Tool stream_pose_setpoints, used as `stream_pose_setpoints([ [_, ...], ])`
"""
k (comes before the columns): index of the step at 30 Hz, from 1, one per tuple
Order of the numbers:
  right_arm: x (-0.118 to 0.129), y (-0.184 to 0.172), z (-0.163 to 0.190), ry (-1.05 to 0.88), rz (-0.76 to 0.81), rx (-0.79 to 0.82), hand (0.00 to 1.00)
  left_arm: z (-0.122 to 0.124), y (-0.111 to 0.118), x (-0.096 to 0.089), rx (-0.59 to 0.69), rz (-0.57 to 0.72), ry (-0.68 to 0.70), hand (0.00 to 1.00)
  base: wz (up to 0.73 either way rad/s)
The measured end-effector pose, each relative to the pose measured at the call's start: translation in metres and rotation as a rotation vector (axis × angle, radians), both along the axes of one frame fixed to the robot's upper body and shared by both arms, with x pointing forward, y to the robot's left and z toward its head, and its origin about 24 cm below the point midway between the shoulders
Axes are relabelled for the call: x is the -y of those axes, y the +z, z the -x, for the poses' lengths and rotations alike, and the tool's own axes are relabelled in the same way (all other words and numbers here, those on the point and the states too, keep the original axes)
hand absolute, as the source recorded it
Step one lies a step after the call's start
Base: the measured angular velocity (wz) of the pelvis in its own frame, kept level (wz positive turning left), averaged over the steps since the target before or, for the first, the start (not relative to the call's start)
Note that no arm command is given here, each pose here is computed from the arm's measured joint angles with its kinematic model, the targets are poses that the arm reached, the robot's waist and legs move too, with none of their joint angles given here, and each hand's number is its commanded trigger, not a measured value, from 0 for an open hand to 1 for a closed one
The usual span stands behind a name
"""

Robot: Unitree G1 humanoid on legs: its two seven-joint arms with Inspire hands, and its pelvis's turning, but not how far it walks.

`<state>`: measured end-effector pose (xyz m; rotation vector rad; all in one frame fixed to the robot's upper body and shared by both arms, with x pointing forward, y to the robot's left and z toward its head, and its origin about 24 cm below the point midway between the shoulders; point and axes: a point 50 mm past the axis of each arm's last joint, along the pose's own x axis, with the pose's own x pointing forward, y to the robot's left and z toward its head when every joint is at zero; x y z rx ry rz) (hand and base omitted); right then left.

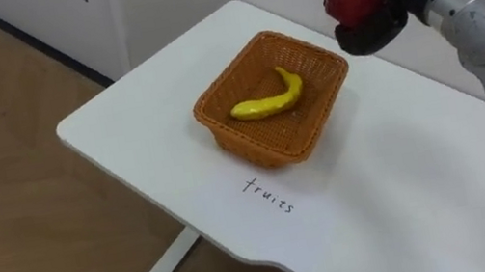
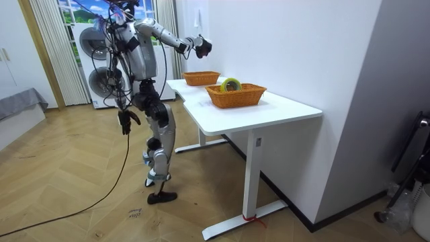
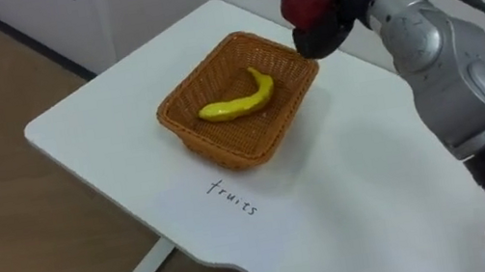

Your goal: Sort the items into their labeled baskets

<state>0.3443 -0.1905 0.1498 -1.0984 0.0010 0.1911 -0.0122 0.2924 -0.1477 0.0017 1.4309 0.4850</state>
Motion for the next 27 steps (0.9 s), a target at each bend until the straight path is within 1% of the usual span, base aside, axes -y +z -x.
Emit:
stream_pose_setpoints([
  [1,-0.002,-0.009,0.002,0.007,-0.001,-0.027,1.0,0.0,0.0,0.0,-0.003,0.001,0.0,0.0,0.14],
  [5,-0.009,-0.026,0.007,0.025,-0.012,-0.078,1.0,0.005,0.0,0.0,-0.018,0.003,0.003,0.0,0.09],
  [14,-0.009,-0.03,0.008,0.023,-0.031,-0.091,1.0,0.005,0.004,-0.002,0.0,-0.013,-0.007,0.0,0.04],
  [16,-0.004,-0.036,0.006,-0.004,-0.043,-0.108,1.0,0.007,0.004,-0.004,-0.007,-0.016,-0.004,0.0,0.03],
  [22,-0.002,-0.047,0.006,-0.022,-0.025,-0.14,1.0,0.015,0.003,-0.004,-0.032,-0.011,0.012,0.0,0.07],
  [27,-0.003,-0.054,0.007,-0.012,-0.046,-0.168,1.0,0.013,0.003,-0.003,-0.023,-0.003,0.011,0.0,0.07],
])
